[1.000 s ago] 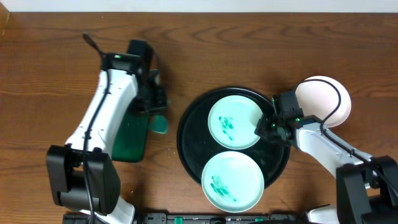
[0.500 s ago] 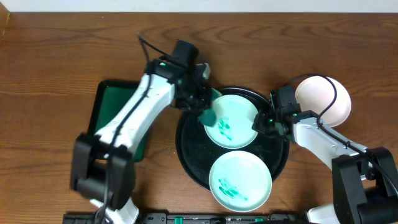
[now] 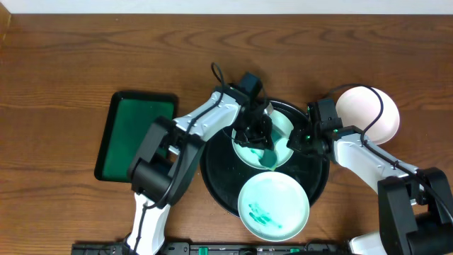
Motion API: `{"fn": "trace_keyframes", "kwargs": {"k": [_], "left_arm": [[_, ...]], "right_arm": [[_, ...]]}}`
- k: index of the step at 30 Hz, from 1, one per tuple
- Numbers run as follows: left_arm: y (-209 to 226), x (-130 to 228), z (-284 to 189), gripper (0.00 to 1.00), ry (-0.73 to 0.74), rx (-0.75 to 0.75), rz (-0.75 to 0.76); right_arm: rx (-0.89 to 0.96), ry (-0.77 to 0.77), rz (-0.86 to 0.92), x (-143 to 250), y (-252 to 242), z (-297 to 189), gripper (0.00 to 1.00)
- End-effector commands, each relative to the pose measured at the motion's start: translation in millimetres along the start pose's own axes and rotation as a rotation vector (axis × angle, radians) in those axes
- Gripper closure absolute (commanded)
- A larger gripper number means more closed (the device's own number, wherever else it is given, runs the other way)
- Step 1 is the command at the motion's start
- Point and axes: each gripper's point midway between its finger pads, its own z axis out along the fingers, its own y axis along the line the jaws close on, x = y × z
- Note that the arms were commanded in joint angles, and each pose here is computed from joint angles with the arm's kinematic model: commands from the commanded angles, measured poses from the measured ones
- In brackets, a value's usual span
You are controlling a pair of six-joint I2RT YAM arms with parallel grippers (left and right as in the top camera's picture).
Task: Clean dirty plates on tray and stack at the side
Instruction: 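Scrub the held plate with the sponge in the left gripper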
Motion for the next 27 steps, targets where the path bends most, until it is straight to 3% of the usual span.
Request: {"fn": "trace_keyframes", "kwargs": {"k": [1,9,18,24,27], "left_arm": [[20.8,-3.5,11.6,0.93,0.034,0.011,-0.071],[88.2,-19.4,-0.8,0.93,-0.037,-0.223,-0.193],[155.8,-16.1,-43.2,0.93,-0.109,-0.688,-0.23],[167.6,-20.4,-70.3,0.93,-0.17,-0.935,-0.183],[151.3,-26.5,-69.2,0.93,-0.178,-0.946,-0.119]], "right_arm": [[0.115,0.081,0.018,26.4,-31.6,19.7,0.99],[0.124,0.098,0.021,30.3,-33.9,19.0,0.99],[0.127,0.106,0.012,32.2,-34.9,18.7,0.99],[0.119,0.118,0.007,34.5,-33.8,18.6,0.99],[0.119,0.12,-0.001,34.8,-33.9,18.5,0.99]]}}
